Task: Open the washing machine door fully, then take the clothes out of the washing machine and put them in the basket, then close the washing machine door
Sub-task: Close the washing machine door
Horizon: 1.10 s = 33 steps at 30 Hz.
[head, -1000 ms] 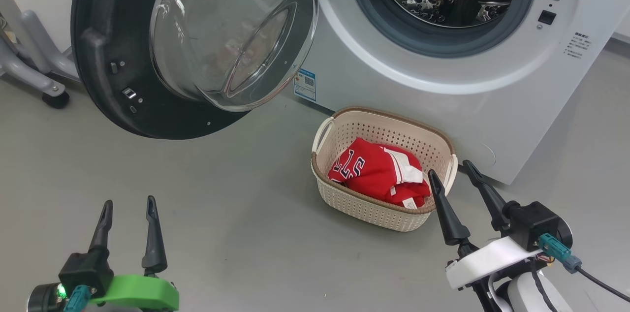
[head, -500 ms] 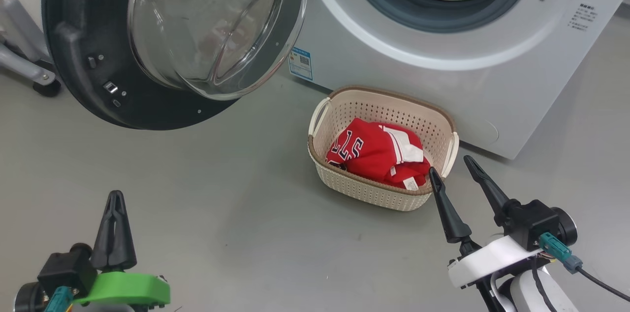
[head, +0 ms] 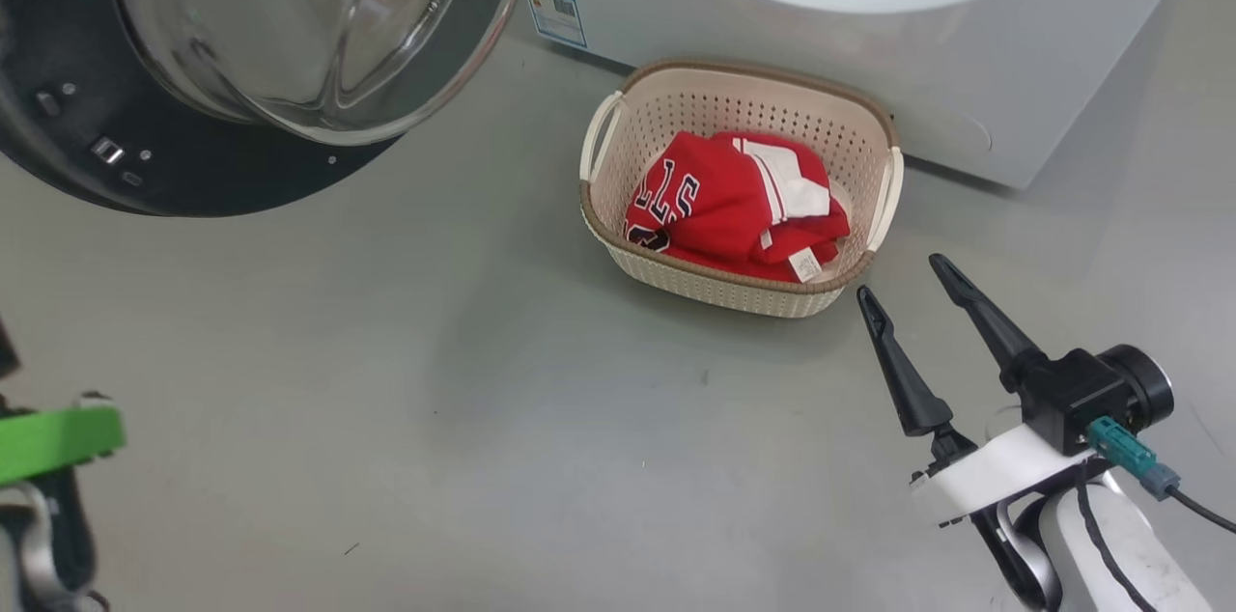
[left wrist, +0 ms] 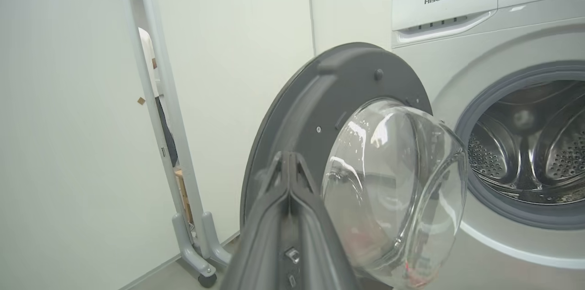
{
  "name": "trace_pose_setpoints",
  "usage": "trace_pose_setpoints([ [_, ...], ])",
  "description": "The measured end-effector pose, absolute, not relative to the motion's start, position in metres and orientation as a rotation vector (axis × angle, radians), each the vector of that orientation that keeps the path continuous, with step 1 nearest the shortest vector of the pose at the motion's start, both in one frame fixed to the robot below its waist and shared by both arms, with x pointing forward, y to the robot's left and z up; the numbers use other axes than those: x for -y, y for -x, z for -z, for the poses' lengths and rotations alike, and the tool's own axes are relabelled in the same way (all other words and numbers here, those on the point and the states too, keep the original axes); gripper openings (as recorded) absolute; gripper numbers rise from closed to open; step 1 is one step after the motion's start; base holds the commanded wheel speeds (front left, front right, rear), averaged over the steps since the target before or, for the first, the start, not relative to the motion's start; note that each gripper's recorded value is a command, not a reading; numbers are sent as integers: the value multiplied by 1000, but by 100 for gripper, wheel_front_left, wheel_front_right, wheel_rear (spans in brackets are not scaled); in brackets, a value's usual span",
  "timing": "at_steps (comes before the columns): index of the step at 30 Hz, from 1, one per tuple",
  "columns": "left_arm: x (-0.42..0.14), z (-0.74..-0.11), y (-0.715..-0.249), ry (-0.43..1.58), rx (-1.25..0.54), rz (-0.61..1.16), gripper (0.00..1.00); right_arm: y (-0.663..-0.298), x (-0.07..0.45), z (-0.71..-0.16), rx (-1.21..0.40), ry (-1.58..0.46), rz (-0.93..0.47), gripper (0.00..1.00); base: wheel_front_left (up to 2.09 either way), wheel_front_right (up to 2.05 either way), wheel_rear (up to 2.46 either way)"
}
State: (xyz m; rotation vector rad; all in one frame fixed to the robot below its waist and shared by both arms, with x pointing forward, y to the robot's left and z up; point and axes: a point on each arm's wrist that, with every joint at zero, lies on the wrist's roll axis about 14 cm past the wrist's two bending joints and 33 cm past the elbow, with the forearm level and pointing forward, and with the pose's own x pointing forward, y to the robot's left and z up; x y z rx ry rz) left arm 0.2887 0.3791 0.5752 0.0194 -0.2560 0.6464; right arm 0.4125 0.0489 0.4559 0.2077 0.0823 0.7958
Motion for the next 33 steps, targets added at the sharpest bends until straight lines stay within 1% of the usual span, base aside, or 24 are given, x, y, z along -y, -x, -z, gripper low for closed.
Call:
trace_pose_setpoints([
  [7,-423,-626,-314,-166,342,-669,0,-430,-37,-440,-100,-199,-778,100,0,0,0],
  [10,-445,-643,-324,-144,371,-702,0,-435,-33,-432,-111,-199,-769,100,0,0,0],
  [15,-482,-644,-336,-87,336,-775,0,-444,-22,-423,-119,-190,-746,100,0,0,0],
  [18,-510,-624,-339,44,291,-861,0,-446,-12,-415,-137,-184,-724,100,0,0,0],
  [22,-533,-602,-341,278,295,-944,0,-450,-2,-409,-146,-174,-699,100,0,0,0],
  [30,-555,-565,-344,683,309,-1020,0,-452,6,-404,-157,-171,-685,100,0,0,0],
  [33,-555,-543,-348,815,267,-1024,0,-452,6,-405,-156,-173,-683,100,0,0,0],
])
